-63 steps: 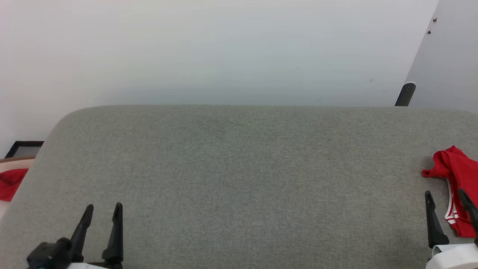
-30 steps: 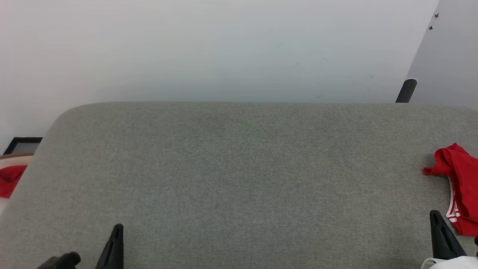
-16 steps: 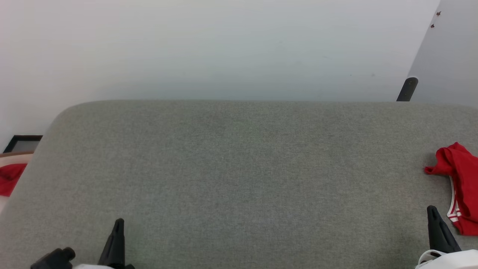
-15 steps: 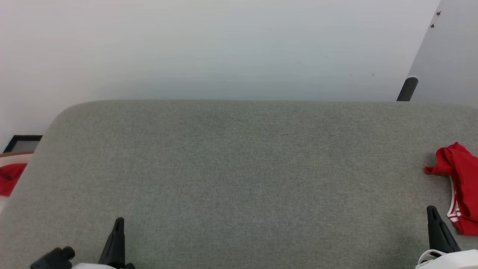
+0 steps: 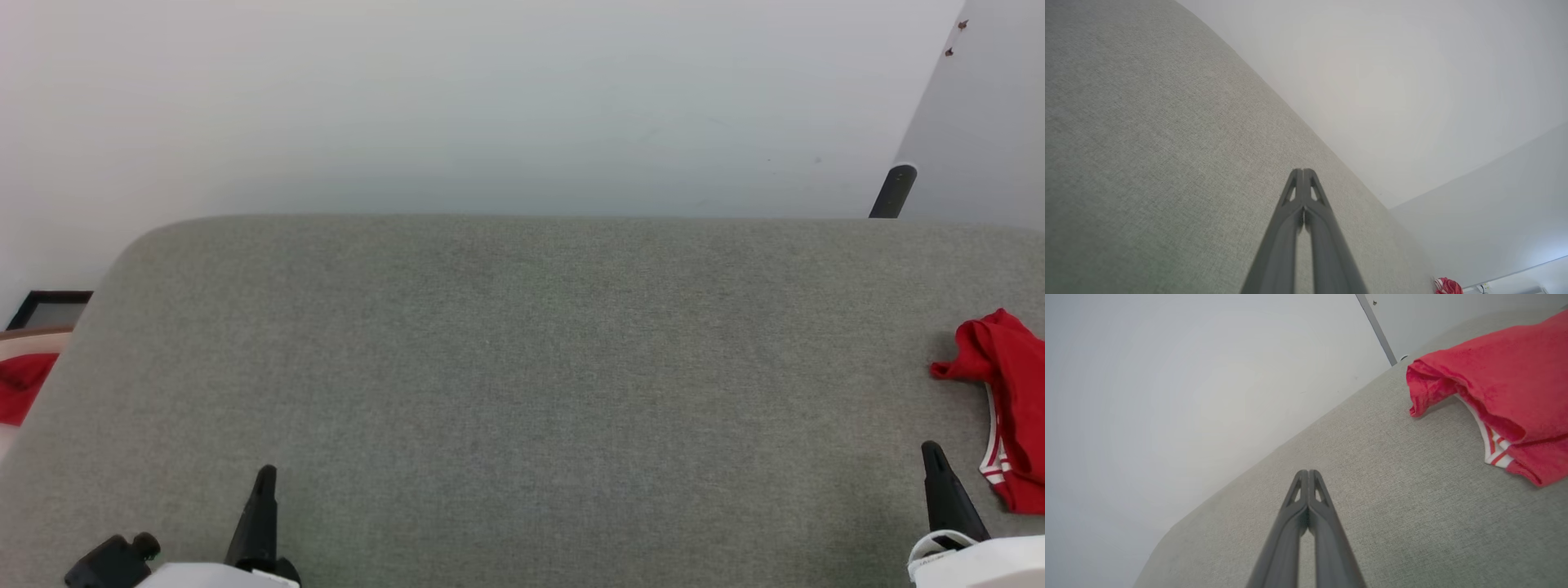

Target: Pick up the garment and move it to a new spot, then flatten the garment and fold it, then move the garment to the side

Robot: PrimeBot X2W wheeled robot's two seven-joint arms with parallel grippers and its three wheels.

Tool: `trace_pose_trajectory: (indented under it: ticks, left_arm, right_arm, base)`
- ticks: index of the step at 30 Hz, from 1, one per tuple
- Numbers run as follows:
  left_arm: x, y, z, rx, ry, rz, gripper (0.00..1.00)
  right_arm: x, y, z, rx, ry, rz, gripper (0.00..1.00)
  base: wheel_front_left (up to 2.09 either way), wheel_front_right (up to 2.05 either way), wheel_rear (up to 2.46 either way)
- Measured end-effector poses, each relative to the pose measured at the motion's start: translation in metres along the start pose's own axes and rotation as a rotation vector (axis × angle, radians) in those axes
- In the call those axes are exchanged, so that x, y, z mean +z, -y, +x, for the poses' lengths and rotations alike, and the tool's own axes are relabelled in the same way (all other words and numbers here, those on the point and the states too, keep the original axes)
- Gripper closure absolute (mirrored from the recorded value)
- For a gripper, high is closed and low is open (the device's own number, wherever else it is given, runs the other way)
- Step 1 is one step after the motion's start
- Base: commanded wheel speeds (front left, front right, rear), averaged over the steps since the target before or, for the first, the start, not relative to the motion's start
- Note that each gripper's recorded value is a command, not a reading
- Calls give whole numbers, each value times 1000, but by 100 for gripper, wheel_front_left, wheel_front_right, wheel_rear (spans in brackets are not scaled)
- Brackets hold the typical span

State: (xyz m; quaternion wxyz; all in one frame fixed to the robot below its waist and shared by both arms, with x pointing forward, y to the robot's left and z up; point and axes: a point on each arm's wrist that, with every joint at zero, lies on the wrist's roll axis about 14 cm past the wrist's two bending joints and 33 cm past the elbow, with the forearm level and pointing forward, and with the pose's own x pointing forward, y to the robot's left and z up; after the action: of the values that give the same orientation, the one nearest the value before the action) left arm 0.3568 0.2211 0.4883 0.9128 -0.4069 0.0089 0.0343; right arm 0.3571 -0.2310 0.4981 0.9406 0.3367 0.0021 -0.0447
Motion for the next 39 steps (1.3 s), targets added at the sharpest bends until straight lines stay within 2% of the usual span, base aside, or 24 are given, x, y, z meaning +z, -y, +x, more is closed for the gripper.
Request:
trace_pose_trajectory:
  ticks: [21,39]
  left_arm:
    - [-2,7,9,-1,-11,-237,100]
    - [-4,13,16,-11,-21,-404,100]
  right_arm:
    - [-4,-8,9,10,-15,287,100]
    - [-9,-14,15,21,-33,489,100]
  base:
    - [0,0,0]
    - [0,0,0]
